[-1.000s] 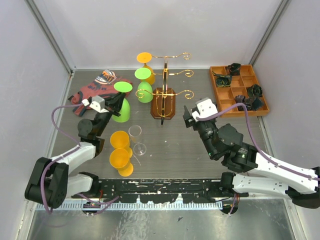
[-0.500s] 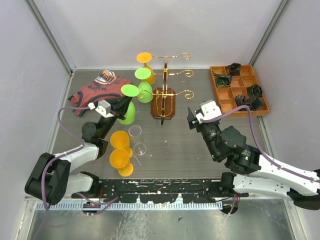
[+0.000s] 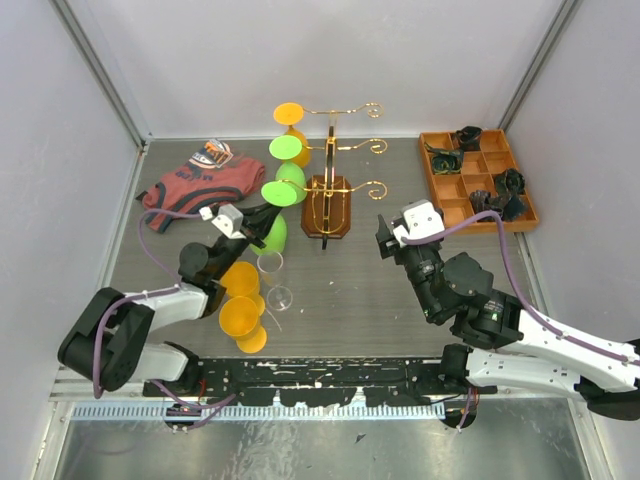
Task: Place the wine glass upside down on the wine glass rack
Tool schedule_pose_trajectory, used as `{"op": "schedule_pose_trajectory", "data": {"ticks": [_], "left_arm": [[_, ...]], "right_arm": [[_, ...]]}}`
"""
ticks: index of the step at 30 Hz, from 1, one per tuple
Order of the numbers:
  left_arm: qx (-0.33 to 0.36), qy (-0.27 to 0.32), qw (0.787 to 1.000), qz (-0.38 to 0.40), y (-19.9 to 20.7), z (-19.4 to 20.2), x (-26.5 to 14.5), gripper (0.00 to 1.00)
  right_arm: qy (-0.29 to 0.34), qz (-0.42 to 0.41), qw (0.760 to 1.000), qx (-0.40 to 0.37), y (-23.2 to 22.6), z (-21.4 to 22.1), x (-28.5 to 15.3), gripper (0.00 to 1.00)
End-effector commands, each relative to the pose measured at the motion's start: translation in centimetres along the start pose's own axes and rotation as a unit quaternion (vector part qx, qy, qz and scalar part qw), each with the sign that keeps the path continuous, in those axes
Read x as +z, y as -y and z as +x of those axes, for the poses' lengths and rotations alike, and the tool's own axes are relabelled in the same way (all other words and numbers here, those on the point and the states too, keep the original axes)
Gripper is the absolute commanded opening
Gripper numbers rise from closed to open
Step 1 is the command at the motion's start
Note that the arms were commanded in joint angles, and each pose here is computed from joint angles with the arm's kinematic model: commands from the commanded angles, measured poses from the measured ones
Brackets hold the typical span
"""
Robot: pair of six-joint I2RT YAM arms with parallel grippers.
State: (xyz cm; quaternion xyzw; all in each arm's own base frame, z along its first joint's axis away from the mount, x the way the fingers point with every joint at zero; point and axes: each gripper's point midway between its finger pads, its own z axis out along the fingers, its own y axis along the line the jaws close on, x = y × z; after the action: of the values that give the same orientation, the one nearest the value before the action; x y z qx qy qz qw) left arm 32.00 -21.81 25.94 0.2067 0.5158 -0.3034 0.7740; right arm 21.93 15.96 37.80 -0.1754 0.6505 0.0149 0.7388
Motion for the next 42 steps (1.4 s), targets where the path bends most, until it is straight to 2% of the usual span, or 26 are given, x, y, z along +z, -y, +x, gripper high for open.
{"op": "schedule_pose_trajectory", "data": {"ticks": [1, 17, 29, 42], "left_arm": [[0.019, 0.032, 0.999, 0.009, 0.5, -1.6, 1.4, 0.00], [-0.002, 0.046, 0.999, -0.020, 0.0, -2.0, 3.6, 0.00], [0.000, 0.035, 0.996, -0.079, -2.4, -0.6, 4.2, 0.00], [0.030, 0.044, 0.991, -0.123, -3.9, -1.8, 2.8, 0.00]], "right_arm": [[0.009, 0.013, 1.000, 0.017, 0.9, -0.8, -0.3, 0.63], [0.004, 0.021, 1.000, 0.018, 1.5, -0.6, -0.6, 0.64], [0.000, 0.025, 1.000, 0.017, 1.6, -0.6, -0.5, 0.64], [-0.005, 0.028, 1.000, 0.012, 1.5, -0.3, -0.5, 0.66]]}}
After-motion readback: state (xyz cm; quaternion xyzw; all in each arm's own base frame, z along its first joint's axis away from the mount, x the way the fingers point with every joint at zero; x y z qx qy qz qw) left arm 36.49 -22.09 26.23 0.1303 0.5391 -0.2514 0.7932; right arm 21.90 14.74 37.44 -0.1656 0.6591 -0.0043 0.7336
